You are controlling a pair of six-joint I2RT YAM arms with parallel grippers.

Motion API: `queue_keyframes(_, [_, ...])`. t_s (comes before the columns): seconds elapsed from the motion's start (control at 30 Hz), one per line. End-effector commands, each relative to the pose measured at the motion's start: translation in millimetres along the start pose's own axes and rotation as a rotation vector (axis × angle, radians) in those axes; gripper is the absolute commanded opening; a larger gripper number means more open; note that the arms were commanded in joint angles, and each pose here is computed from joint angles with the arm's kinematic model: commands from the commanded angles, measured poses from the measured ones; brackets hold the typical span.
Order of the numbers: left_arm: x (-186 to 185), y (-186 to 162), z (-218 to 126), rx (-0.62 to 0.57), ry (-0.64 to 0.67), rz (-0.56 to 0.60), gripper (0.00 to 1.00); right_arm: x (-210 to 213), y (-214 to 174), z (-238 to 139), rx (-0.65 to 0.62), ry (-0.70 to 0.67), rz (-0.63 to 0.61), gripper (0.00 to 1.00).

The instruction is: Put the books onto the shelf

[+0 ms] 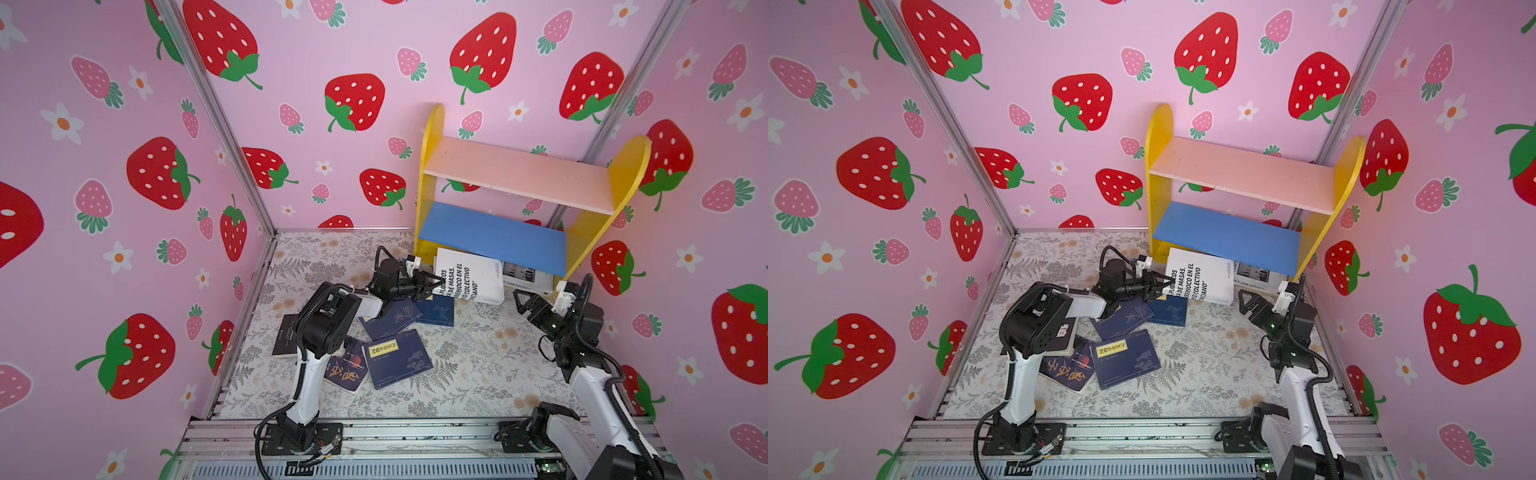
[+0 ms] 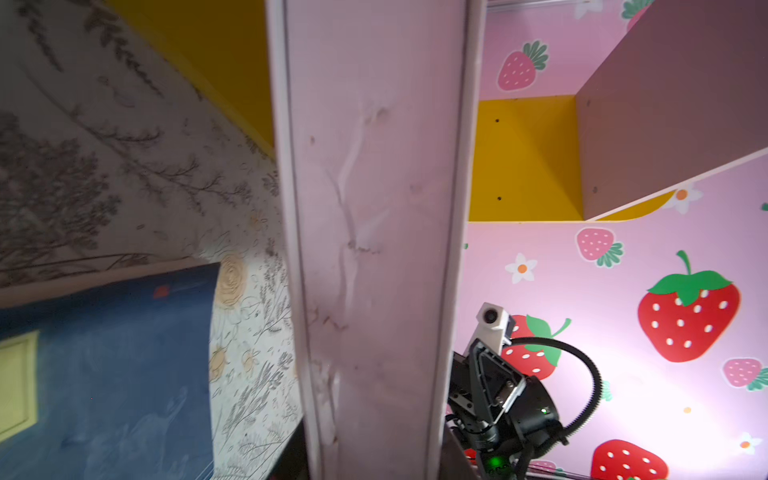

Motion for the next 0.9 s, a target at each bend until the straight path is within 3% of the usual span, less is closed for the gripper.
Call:
queue_keyframes(0.0, [-29,11,6,0.018,-0.132,0.027,0.36,-7,-7,-3,0.042,-0.013,0.003,1.00])
queue_keyframes(0.87, [-16,53,53,0.030,-0.133,0.068,0.43,-11,0,-5,0.038,-0.030,0.008,1.00])
Point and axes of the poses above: each gripper's point midway between its finger pads, its own z axis out along the fingers, its own x axis along the line the jaws close on, y = z × x, the point moved 3 cm from there along -z, back along the fingers, and after that the axes turned 15 degrees about z, right-handed, at the moved point
